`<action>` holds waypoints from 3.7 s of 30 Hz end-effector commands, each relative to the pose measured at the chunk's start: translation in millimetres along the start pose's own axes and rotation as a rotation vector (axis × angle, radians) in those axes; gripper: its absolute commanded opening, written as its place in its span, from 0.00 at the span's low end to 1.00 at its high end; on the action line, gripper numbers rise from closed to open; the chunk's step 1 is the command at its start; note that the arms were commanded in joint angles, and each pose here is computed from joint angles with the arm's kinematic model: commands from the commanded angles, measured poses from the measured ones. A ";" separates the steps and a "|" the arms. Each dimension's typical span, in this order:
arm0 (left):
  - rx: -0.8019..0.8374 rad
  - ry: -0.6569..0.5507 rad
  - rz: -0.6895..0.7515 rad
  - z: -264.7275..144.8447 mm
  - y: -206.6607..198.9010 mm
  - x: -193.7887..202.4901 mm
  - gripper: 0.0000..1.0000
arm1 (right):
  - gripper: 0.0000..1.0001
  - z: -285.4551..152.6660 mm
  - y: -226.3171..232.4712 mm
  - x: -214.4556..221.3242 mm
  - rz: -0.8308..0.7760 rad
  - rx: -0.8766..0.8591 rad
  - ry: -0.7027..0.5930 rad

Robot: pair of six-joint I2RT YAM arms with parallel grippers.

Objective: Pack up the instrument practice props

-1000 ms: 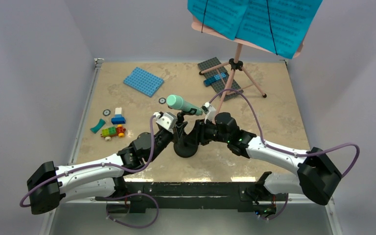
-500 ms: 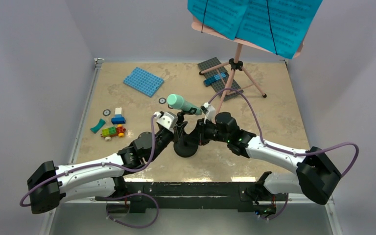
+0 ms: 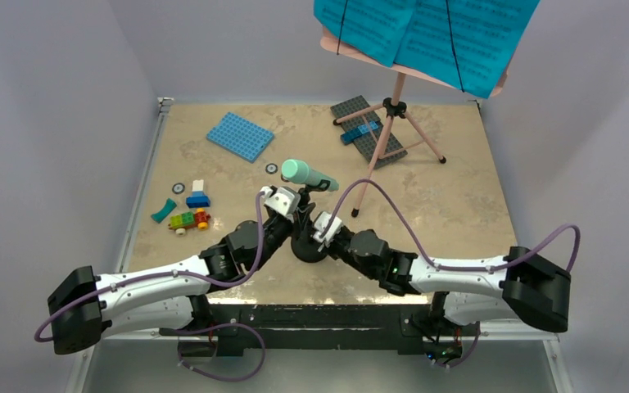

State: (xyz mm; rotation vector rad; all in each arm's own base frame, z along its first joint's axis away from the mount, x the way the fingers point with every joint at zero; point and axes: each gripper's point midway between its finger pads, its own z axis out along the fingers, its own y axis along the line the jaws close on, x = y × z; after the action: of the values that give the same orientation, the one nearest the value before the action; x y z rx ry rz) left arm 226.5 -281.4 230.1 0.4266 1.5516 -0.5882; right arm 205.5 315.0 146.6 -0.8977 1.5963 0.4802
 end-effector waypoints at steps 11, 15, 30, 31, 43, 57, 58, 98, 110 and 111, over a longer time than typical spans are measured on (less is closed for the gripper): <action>0.022 0.157 -0.027 -4.5 -9.2 57.6 0.00 | 0.00 -12.7 -0.5 -51.4 -0.852 0.453 -0.263; 0.026 0.163 -0.024 -4.9 -10.2 60.0 0.00 | 0.00 -15.6 2.0 -55.3 -0.788 0.415 -0.275; 0.014 0.155 -0.006 -1.8 -9.2 57.8 0.00 | 0.90 -41.9 -1.1 -53.8 -0.190 0.258 -0.129; 0.013 0.154 -0.006 -2.0 -8.9 57.7 0.00 | 0.91 -47.2 1.1 -51.1 -0.121 0.220 -0.123; 0.055 0.098 -0.022 -2.2 -16.9 48.4 0.00 | 0.87 -65.2 6.9 -52.9 0.841 -0.222 -0.014; 0.074 0.048 0.027 -13.5 -21.2 43.4 0.00 | 0.80 -39.6 9.7 -55.5 1.269 -0.443 0.037; 0.075 0.048 0.028 -13.4 -21.7 43.2 0.00 | 0.79 -37.3 10.3 -53.1 1.275 -0.445 0.050; 0.065 0.106 0.046 -16.6 -25.3 61.2 0.00 | 0.00 -7.0 -5.1 -32.3 0.882 -0.280 0.034; 0.070 0.135 0.046 -12.9 -29.0 74.6 0.00 | 0.00 -13.7 -1.1 -21.1 0.064 0.065 -0.052; 0.070 0.139 0.045 -12.5 -29.3 76.0 0.00 | 0.00 -15.3 1.2 -21.3 -0.013 0.091 -0.055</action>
State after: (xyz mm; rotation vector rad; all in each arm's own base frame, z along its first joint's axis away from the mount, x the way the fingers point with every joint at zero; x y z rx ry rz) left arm 209.3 -295.7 222.4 0.4390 1.4750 -0.5970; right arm 182.7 312.6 145.6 -0.6243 1.8218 0.7810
